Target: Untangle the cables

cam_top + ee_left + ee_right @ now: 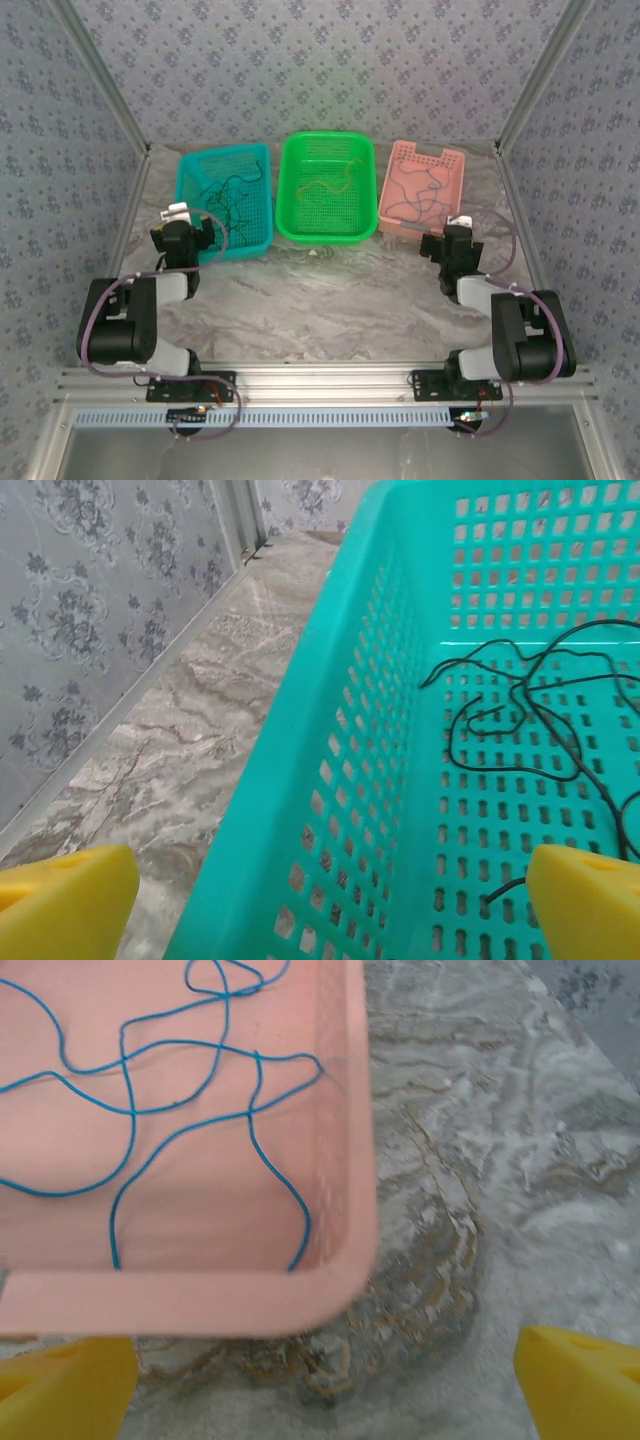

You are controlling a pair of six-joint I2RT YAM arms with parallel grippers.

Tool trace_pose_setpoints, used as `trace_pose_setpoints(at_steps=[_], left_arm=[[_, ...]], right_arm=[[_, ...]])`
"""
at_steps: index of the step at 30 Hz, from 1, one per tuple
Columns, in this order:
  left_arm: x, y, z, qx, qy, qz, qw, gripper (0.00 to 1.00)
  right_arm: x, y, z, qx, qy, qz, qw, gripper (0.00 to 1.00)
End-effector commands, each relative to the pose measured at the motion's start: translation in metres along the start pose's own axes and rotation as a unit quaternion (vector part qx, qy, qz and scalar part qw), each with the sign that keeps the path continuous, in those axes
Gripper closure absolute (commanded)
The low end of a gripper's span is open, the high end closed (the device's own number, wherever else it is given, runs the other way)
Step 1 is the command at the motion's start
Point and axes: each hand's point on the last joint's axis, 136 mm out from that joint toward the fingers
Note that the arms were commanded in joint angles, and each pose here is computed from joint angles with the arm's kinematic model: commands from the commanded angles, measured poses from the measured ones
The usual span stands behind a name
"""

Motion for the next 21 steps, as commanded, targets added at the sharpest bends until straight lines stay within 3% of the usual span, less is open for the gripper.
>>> trace_pose_setpoints(at_steps=[1,9,14,16,18,21], left_arm=[[0.016,0.003,-0.007,0.025,0.011,-0.015,1.0,0.01],[0.016,0.0,-0.007,0.025,0.008,-0.002,1.0,0.01],[0.018,0.0,-0.008,0.025,0.008,0.0,1.0,0.01],[0.017,0.001,-0.007,0.025,0.008,0.0,1.0,0.01],[0.017,0.001,-0.007,0.025,0.008,-0.001,1.0,0.01],[0.017,0.002,-0.01,0.033,0.006,-0.005,0.999,0.01]], right_arm=[[-0.035,0.002,0.012,-0.04,0.016,-0.062,0.997,0.01],[-0.036,-0.003,0.005,-0.112,-0.021,-0.079,0.99,0.01],[-0.028,-0.02,0.018,-0.111,0.011,-0.041,0.993,0.01],[-0.022,-0.02,0.018,-0.111,0.013,-0.05,0.992,0.01],[-0.021,-0.009,0.022,-0.129,0.017,-0.099,0.986,0.01],[-0.018,-0.006,0.027,-0.144,0.028,-0.098,0.984,0.01]])
Point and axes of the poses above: each hand's point on the last joint's axis, 136 mm out from that joint toward the fingers, its own y axis back along the fingers, its own z axis along the line the jaws close on, x = y × z, and after that the axes turned 7 degrees about -y, right-handed
